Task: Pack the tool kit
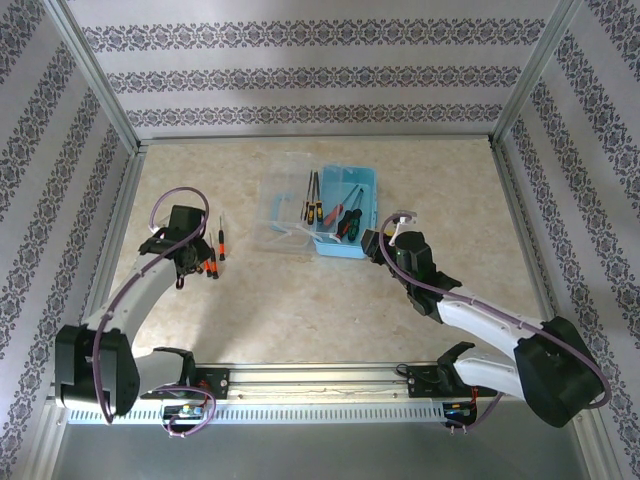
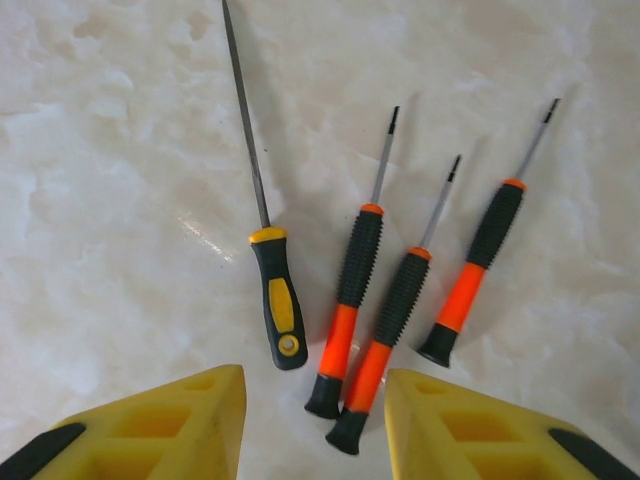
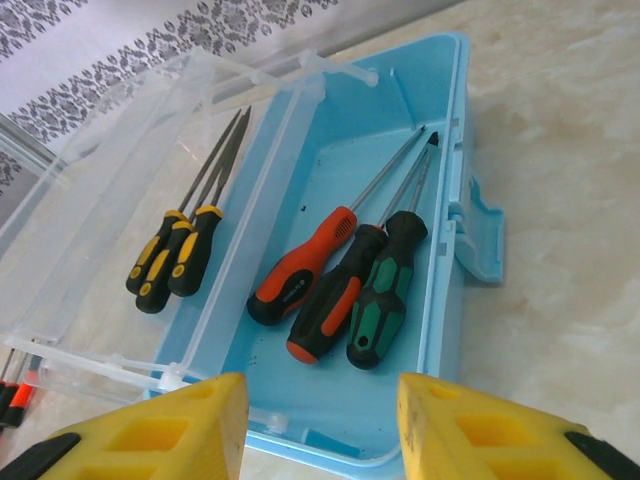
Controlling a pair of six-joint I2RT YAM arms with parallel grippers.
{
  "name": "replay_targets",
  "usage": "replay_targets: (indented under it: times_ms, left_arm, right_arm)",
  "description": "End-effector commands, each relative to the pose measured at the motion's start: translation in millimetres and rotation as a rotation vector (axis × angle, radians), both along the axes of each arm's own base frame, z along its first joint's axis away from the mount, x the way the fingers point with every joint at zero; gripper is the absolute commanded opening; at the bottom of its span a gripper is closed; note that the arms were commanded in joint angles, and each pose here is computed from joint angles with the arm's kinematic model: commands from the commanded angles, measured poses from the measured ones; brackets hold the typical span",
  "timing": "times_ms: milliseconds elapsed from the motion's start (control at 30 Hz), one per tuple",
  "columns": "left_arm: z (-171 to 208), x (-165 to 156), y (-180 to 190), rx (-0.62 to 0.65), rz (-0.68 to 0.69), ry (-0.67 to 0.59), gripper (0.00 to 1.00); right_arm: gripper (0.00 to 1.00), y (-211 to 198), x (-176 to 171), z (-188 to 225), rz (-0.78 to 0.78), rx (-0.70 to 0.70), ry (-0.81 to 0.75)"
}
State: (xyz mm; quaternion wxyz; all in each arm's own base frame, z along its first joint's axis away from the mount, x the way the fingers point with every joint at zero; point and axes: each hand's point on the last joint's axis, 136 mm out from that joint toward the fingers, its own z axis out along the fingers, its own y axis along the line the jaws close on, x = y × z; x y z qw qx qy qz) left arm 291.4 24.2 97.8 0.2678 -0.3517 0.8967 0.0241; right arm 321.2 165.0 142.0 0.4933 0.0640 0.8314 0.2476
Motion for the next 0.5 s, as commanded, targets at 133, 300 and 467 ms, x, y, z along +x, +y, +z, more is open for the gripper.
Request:
replay_targets:
  times_ms: [133, 300, 467]
  left_arm:
    - [-29, 10, 10, 0.006, 0.018, 0.070, 0.39]
    - [-45, 10, 13, 0.011, 0.025, 0.121, 0.36]
    - [-56, 11, 8, -0.038, 0.026, 0.111, 0.34]
  right_arm:
    - [0.45, 11, 5, 8, 0.021, 0.020, -0.013]
    - [0.46, 10, 4, 9, 0.019, 0.020, -0.015]
    - [0.49, 13, 5, 8, 0.025, 0.031, -0.005]
